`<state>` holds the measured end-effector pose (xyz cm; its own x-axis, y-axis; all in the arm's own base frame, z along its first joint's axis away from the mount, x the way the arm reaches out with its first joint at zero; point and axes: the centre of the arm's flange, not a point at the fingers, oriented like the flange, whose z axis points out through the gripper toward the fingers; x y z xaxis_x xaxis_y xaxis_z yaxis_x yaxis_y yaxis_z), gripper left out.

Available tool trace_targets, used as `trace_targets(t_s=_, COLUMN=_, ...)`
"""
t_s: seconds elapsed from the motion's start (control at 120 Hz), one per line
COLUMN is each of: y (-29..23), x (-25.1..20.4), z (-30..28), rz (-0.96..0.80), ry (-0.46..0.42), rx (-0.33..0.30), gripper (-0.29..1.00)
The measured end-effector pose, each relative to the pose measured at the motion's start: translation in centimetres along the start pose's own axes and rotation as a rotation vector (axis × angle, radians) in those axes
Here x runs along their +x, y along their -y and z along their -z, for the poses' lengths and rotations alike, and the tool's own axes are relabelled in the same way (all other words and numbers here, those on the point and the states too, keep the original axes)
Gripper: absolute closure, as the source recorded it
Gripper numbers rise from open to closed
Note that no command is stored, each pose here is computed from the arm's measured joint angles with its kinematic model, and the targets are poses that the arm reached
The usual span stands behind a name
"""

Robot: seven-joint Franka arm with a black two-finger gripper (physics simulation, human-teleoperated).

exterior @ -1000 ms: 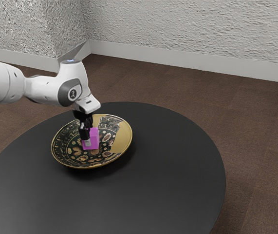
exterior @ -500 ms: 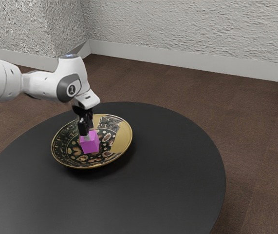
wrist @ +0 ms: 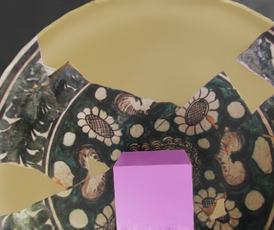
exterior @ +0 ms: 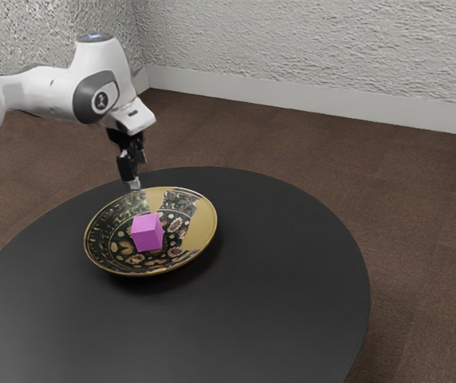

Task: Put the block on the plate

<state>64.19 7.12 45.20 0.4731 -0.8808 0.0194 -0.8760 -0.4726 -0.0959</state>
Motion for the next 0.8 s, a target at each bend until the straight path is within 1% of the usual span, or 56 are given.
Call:
trace_targets(t_s=0.167, y=-0.8, x=-0.3, z=4.0, rz=0.042, ry=0.009, rx=0.010, gripper=0.00)
trace_targets(t_s=0.3, y=-0.1, x=-0.5, z=7.8, rz=0.131, ry=0.004, rx=0.033, gripper=0.00)
trace_targets(t_s=0.383, y=0.6, x=-1.3, z=10.7, rz=0.235, ry=0.012, rx=0.047, gripper=0.00)
trace_targets(t_s=0.475, y=0.7, x=-2.7, z=13.1, rz=0.374, ry=0.049, rx=0.040, gripper=0.00)
trace_targets(t_s=0.642, y=-1.3, x=-4.9, z=18.4, rz=0.603, ry=0.094, rx=0.027, gripper=0.00)
trace_targets(t_s=0.8, y=-2.3, x=-5.7, z=19.5, rz=0.760, ry=0.136, rx=-0.004, gripper=0.00)
